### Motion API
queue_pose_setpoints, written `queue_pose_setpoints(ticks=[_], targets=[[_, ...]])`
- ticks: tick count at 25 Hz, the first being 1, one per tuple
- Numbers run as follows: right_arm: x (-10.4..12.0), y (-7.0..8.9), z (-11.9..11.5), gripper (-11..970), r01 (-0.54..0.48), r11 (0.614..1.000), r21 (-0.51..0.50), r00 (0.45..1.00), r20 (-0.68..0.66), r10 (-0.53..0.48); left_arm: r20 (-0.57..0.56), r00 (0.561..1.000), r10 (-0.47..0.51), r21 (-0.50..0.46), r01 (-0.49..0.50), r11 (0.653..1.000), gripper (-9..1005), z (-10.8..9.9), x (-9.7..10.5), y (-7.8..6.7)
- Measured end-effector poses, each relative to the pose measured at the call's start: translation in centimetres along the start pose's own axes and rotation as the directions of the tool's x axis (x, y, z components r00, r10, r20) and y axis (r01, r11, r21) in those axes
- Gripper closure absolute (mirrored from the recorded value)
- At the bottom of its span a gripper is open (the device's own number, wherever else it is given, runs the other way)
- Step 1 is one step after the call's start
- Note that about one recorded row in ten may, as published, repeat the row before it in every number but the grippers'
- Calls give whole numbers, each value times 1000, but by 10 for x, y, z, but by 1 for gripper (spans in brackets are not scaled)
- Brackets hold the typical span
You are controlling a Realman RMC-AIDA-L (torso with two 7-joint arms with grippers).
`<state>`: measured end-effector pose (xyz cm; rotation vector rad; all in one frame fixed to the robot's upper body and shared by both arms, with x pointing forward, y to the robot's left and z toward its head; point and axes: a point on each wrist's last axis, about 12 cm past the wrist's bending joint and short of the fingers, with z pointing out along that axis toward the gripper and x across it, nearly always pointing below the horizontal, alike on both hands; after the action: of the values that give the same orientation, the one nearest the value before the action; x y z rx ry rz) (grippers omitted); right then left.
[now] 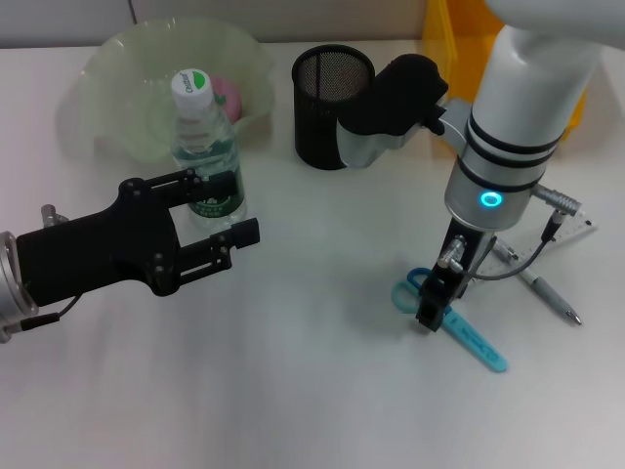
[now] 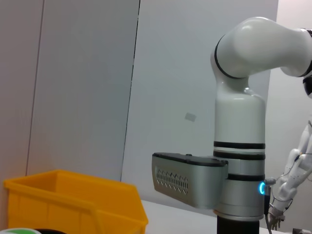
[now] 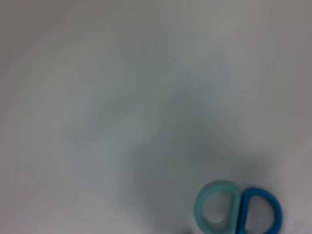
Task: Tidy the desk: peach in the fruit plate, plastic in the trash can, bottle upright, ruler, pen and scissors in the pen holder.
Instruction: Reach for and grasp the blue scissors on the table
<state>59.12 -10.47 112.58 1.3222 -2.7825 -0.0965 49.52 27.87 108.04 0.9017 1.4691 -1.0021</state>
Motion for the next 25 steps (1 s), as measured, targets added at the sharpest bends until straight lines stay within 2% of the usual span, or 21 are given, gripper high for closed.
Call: queue_pose_setpoints(ticks=[21, 25], targets=[[4, 2, 5, 421, 8, 1000, -3, 1000, -24, -8, 2, 1000, 6, 3, -6, 1000, 406, 2, -2, 1], [3, 4, 5, 472, 14, 1000, -4, 1000, -25, -14, 2, 1000, 6, 3, -6, 1000, 406, 2, -2, 1]])
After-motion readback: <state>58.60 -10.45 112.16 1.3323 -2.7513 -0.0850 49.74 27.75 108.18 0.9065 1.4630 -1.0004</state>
